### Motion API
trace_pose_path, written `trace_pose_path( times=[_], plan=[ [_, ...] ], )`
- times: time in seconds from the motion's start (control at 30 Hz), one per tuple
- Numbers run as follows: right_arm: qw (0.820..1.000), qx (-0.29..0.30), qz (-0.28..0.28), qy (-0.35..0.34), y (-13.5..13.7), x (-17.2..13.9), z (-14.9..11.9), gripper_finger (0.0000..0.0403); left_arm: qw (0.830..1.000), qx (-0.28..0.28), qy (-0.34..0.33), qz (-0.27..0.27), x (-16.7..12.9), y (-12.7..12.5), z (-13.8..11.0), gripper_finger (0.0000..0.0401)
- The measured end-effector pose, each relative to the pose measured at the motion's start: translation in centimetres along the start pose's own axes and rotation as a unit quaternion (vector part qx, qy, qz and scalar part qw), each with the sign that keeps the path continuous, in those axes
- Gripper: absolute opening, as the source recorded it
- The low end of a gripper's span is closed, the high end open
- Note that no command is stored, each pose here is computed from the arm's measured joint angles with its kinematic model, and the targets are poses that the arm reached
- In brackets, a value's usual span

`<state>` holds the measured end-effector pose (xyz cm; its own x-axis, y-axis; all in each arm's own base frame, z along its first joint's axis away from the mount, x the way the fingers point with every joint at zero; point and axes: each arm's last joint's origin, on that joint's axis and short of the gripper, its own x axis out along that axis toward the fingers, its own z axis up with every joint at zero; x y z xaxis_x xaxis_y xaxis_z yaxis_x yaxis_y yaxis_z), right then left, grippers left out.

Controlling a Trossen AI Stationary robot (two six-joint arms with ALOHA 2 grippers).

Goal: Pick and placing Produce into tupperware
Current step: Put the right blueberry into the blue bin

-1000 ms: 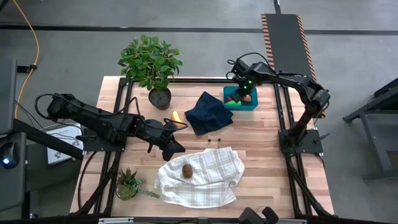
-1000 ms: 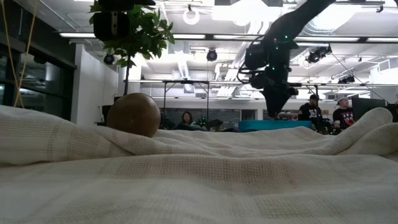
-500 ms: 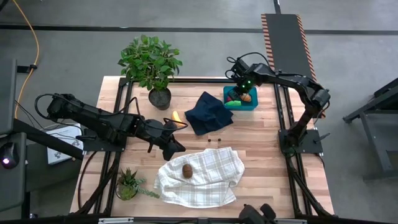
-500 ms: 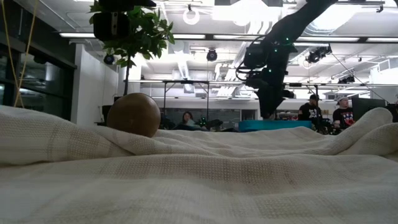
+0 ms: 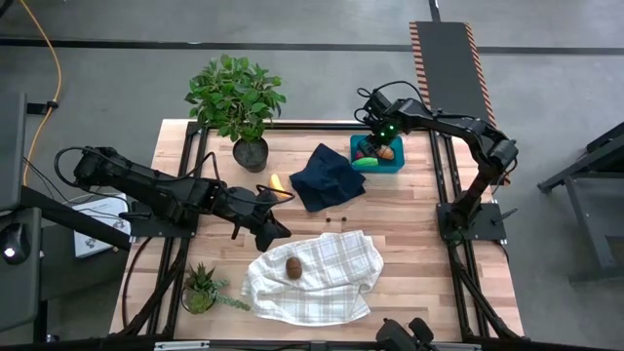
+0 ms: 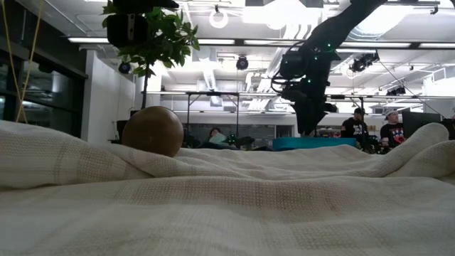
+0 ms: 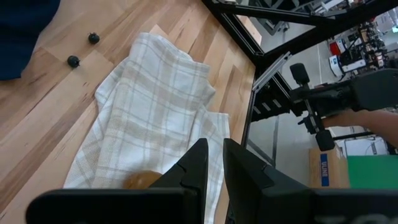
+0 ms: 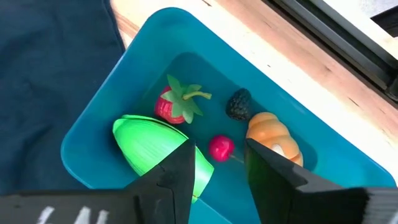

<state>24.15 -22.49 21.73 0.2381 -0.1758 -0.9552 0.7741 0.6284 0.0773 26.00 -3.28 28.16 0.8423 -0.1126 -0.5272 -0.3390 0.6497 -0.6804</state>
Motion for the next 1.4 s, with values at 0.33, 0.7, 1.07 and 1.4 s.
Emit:
trace_pose_path(
  times=[0.33, 0.7, 1.07, 1.4],
  plan=[
    [1.000, 0.001, 0.002, -0.010, 0.0, 0.0, 0.2, 0.0129, 1.000, 0.002, 0.000, 0.000, 0.0, 0.0, 0.0, 0.0040],
    [0.996, -0.016, 0.055, -0.072, 1.1, -3.8, 3.2, 0.0129, 1.000, 0.002, 0.000, 0.000, 0.0, 0.0, 0.0, 0.0040],
    [0.951, -0.130, 0.275, -0.054, 7.9, -6.8, 2.8, 0.0129, 0.998, 0.059, 0.018, 0.021, 0.0, 0.4, -0.3, 0.0040],
    [0.922, -0.261, 0.285, 0.001, 15.8, -7.1, -2.0, 0.0129, 0.984, 0.146, 0.045, 0.087, -0.2, 1.5, -0.9, 0.0040]
  ],
)
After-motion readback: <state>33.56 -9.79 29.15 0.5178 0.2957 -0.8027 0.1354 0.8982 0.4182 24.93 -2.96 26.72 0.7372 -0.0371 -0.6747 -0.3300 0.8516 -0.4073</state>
